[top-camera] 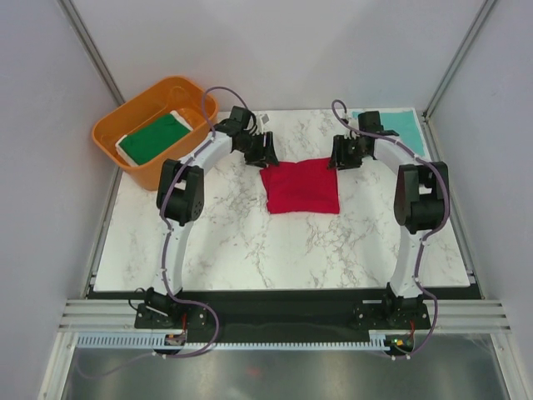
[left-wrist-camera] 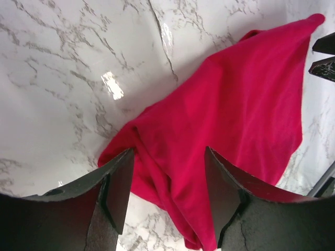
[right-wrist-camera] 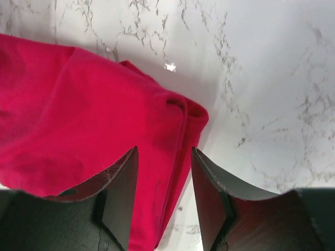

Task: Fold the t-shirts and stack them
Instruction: Fold the tshirt

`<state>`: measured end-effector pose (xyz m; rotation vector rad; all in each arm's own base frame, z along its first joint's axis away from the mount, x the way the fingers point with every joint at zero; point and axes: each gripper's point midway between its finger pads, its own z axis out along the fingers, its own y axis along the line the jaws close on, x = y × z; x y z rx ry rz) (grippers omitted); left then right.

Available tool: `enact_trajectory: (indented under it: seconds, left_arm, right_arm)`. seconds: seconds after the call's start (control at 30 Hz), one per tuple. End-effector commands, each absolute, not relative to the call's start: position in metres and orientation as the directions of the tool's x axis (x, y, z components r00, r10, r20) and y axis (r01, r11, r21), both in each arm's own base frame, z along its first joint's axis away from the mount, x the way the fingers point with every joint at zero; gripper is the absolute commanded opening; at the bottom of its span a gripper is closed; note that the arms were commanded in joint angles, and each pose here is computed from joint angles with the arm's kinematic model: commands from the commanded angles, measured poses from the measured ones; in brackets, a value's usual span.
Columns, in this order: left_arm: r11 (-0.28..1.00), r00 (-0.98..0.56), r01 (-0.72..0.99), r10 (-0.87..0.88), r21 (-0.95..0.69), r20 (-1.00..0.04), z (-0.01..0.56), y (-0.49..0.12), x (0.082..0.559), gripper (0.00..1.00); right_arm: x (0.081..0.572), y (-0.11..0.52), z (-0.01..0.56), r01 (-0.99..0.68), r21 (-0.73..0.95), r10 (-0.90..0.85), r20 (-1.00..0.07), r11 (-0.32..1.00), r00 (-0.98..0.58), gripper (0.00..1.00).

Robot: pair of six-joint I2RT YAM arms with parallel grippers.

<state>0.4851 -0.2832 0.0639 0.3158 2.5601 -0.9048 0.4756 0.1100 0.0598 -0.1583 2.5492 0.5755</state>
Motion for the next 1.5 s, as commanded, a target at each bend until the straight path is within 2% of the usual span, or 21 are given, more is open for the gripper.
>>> enact_trajectory:
  seconds: [0.0, 0.17, 0.23, 0.27, 0.3, 0.37, 0.5, 0.6, 0.7, 0.83, 0.97, 1.0, 1.03, 1.07, 1.1, 1.13, 1.2, 1.37, 1.47]
  left_arm:
    - [0.746, -0.834, 0.435, 0.122, -0.504, -0.539, 0.076, -0.287, 0.506, 0.64]
    - [0.761, -0.823, 0.445, 0.138, -0.473, -0.552, 0.063, -0.285, 0.516, 0.65]
    - [0.764, -0.819, 0.449, 0.145, -0.463, -0.556, 0.058, -0.285, 0.520, 0.54]
    - [0.766, -0.816, 0.449, 0.142, -0.461, -0.560, 0.058, -0.286, 0.522, 0.47]
    - [0.769, -0.817, 0.443, 0.136, -0.460, -0.560, 0.057, -0.285, 0.525, 0.25]
    - [0.784, -0.829, 0.410, 0.106, -0.466, -0.550, 0.057, -0.284, 0.528, 0.02]
    - [0.809, -0.852, 0.334, 0.039, -0.484, -0.522, 0.051, -0.279, 0.537, 0.02]
    - [0.824, -0.884, 0.224, -0.054, -0.521, -0.465, 0.041, -0.264, 0.543, 0.02]
    - [0.855, -0.883, 0.171, -0.087, -0.489, -0.462, 0.034, -0.249, 0.548, 0.02]
    - [0.869, -0.874, 0.149, -0.108, -0.473, -0.474, 0.035, -0.244, 0.555, 0.02]
    - [0.827, -0.872, 0.181, -0.115, -0.532, -0.476, 0.052, -0.257, 0.558, 0.02]
    - [0.815, -0.866, 0.201, -0.111, -0.543, -0.487, 0.060, -0.261, 0.559, 0.03]
    - [0.805, -0.865, 0.212, -0.109, -0.554, -0.490, 0.067, -0.263, 0.558, 0.10]
    - [0.797, -0.862, 0.225, -0.106, -0.561, -0.496, 0.075, -0.264, 0.556, 0.21]
    - [0.792, -0.852, 0.243, -0.102, -0.561, -0.514, 0.091, -0.266, 0.553, 0.39]
    - [0.792, -0.843, 0.254, -0.101, -0.555, -0.529, 0.102, -0.264, 0.552, 0.44]
    - [0.805, -0.817, 0.267, -0.103, -0.530, -0.568, 0.129, -0.258, 0.546, 0.50]
    - [0.822, -0.778, 0.305, -0.077, -0.482, -0.623, 0.172, -0.258, 0.517, 0.50]
    - [0.803, -0.794, 0.337, -0.038, -0.492, -0.607, 0.179, -0.277, 0.481, 0.47]
  right_arm:
    - [0.504, 0.113, 0.068, -0.288, 0.358, -0.031, -0.580, 0.888, -0.814, 0.53]
    - [0.521, 0.115, 0.055, -0.296, 0.351, -0.038, -0.585, 0.888, -0.810, 0.52]
    - [0.525, 0.113, 0.043, -0.288, 0.359, -0.033, -0.574, 0.888, -0.818, 0.49]
    - [0.531, 0.115, 0.044, -0.292, 0.362, -0.026, -0.588, 0.885, -0.808, 0.35]
    - [0.535, 0.113, 0.039, -0.280, 0.366, -0.010, -0.593, 0.888, -0.805, 0.24]
    - [0.541, 0.104, 0.032, -0.229, 0.341, 0.027, -0.605, 0.912, -0.796, 0.00]
    - [0.544, 0.102, 0.036, -0.193, 0.388, 0.118, -0.648, 0.901, -0.752, 0.00]
    - [0.540, 0.103, 0.029, -0.192, 0.412, 0.131, -0.636, 0.891, -0.760, 0.00]
    - [0.540, 0.095, 0.024, -0.173, 0.417, 0.145, -0.628, 0.892, -0.765, 0.00]
    - [0.541, 0.089, 0.024, -0.160, 0.424, 0.164, -0.630, 0.891, -0.759, 0.00]
    - [0.547, 0.093, 0.036, -0.172, 0.447, 0.179, -0.640, 0.878, -0.747, 0.01]
    - [0.548, 0.094, 0.039, -0.172, 0.449, 0.182, -0.641, 0.877, -0.745, 0.05]
    - [0.548, 0.094, 0.043, -0.164, 0.456, 0.193, -0.638, 0.875, -0.745, 0.16]
    - [0.548, 0.093, 0.048, -0.158, 0.455, 0.199, -0.641, 0.876, -0.741, 0.22]
    - [0.548, 0.093, 0.063, -0.163, 0.453, 0.204, -0.656, 0.877, -0.727, 0.28]
    - [0.544, 0.092, 0.067, -0.144, 0.460, 0.218, -0.643, 0.876, -0.734, 0.36]
    - [0.539, 0.092, 0.087, -0.135, 0.464, 0.231, -0.647, 0.875, -0.726, 0.40]
    - [0.499, 0.110, 0.104, -0.115, 0.481, 0.221, -0.585, 0.869, -0.781, 0.47]
    - [0.469, 0.119, 0.096, -0.085, 0.487, 0.208, -0.516, 0.869, -0.831, 0.51]
